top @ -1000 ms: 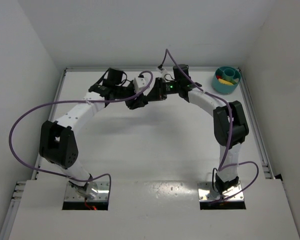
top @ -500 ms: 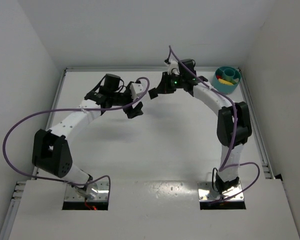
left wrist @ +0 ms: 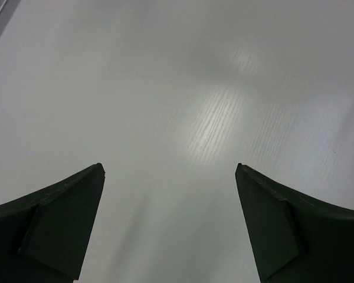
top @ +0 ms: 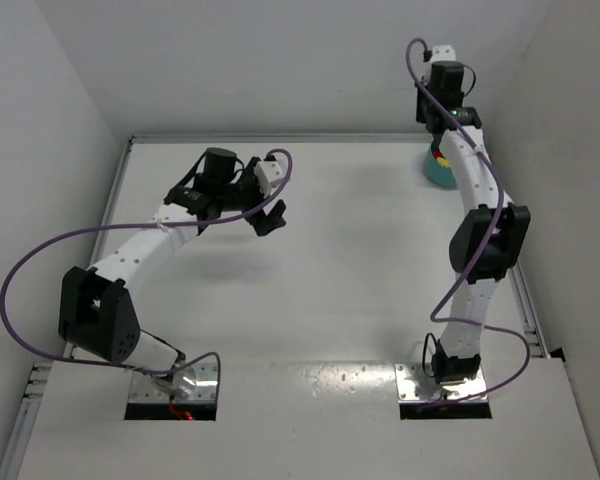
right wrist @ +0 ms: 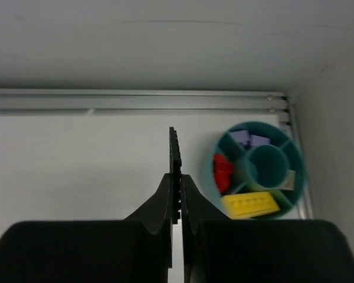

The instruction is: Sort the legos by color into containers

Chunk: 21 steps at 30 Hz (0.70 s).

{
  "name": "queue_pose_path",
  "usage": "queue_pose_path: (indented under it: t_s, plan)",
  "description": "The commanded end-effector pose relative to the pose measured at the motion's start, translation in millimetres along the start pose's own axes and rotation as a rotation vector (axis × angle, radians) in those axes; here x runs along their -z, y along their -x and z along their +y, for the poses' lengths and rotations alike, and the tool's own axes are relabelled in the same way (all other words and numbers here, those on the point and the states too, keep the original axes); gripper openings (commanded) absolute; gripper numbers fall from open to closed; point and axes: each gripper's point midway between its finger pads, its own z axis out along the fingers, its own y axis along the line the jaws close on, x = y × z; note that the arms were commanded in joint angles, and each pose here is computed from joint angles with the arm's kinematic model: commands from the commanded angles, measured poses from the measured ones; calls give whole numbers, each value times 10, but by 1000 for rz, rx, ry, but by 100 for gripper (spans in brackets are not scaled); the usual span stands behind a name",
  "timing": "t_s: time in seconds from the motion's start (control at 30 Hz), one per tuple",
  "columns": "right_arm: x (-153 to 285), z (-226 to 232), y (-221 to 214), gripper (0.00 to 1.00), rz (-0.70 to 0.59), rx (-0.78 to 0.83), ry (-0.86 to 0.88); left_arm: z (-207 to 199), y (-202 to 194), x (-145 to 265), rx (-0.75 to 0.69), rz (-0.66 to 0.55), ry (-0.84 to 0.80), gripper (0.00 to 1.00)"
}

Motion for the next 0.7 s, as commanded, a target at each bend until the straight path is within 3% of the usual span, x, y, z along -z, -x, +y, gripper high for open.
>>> queue_pose_path:
  t_s: [0.0, 0.03, 0.1, 0.17, 0.67]
  plan:
    - [-70, -541, 171, 0, 6, 34, -193, 135, 246, -13, -7, -62, 59, 99]
    - [-200, -616, -4, 0, 64, 40, -203, 164, 263, -12, -1, -66, 74, 99]
    - [-218, -758, 155, 0, 47, 28, -243, 212, 227, -36, 23, -55, 98, 99]
    - [-331, -819, -8, 0, 107, 58, -255, 218, 220, -35, 43, -52, 106, 99]
    - [-285, -1077, -383, 0, 206, 125, -381, 212, 194, -119, 55, -79, 97, 99]
